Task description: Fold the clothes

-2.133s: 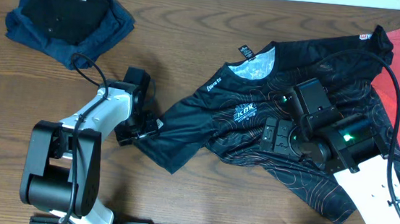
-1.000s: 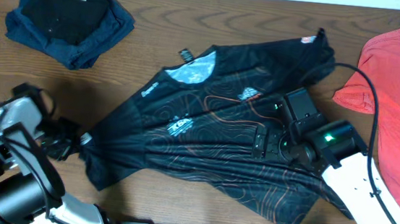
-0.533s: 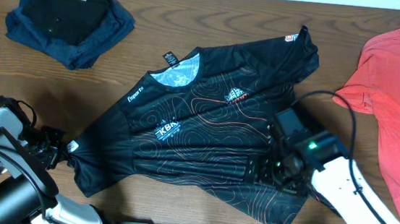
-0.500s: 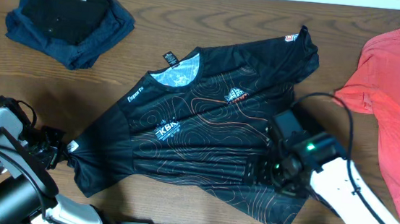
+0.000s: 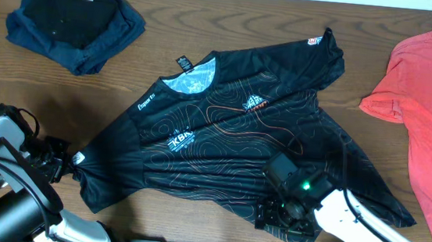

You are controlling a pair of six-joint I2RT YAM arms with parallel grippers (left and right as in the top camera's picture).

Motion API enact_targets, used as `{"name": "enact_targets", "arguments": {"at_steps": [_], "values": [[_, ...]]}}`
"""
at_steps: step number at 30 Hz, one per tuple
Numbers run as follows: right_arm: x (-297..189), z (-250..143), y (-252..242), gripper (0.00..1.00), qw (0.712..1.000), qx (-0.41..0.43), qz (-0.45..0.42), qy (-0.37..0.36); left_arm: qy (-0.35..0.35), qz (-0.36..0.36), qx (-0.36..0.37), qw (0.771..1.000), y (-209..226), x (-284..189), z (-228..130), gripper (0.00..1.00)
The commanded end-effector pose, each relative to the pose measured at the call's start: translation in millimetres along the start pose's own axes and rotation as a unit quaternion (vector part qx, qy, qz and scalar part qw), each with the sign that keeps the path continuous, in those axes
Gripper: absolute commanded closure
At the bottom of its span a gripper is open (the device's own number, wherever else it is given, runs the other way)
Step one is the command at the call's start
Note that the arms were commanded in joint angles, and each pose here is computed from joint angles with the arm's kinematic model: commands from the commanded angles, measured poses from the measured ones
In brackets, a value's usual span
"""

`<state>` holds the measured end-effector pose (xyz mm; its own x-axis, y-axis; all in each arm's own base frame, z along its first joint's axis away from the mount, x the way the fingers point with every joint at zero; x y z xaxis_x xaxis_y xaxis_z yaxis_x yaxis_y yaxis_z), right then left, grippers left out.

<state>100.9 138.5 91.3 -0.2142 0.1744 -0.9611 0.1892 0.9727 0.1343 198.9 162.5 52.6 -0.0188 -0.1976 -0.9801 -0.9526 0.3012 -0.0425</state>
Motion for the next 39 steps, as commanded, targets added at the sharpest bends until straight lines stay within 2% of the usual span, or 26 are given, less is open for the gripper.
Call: {"name": "enact_targets", "arguments": {"at_steps": [1, 18, 29, 30, 33, 34, 37, 39], "values": [[13.6, -3.1, -6.8, 0.16, 1.0, 0.012, -0.007, 0.0, 0.016, 0.005, -0.009, 1.0, 1.7, 8.5, -2.1, 0.94], [37.4, 0.4, -13.0, 0.16, 0.998, 0.054, 0.011, -0.01, 0.018, 0.004, -0.009, 1.0, 1.5, 8.5, -2.8, 0.94], [49.1, 4.7, -14.1, 0.16, 0.998, 0.067, -0.006, -0.003, 0.018, 0.004, -0.009, 1.0, 1.5, 8.5, -2.9, 0.94], [50.2, 4.8, -14.4, 0.17, 0.998, 0.069, -0.009, -0.002, 0.018, 0.004, -0.008, 1.0, 1.6, 8.5, -2.9, 0.94], [53.7, 3.9, -15.9, 0.4, 0.996, 0.082, -0.017, 0.008, 0.018, 0.004, -0.007, 1.0, 1.5, 8.5, -2.9, 0.94], [54.4, 3.7, -16.3, 0.43, 0.996, 0.082, -0.019, 0.01, 0.018, 0.004, -0.007, 1.0, 1.5, 8.5, -2.9, 0.94], [54.4, 2.2, -16.2, 0.44, 0.996, 0.083, -0.018, 0.016, 0.018, 0.004, -0.007, 1.0, 1.6, 8.5, -2.9, 0.94], [54.4, 1.1, -16.4, 0.51, 0.996, 0.084, -0.018, 0.02, 0.018, 0.004, -0.007, 1.0, 1.5, 8.5, -2.9, 0.94]]}}
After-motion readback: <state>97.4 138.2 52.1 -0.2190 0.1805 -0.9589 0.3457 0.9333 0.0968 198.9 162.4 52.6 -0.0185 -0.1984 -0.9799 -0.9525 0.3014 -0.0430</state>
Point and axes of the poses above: each gripper's point midway between its finger pads, its own x axis out along the fingers, its own y axis along the line the jaws close on, z = x × y, the point moved 6 cm from there along -x, back along the fingers, and after that the axes turned 5 degrees about x, right-handed, at the moved point
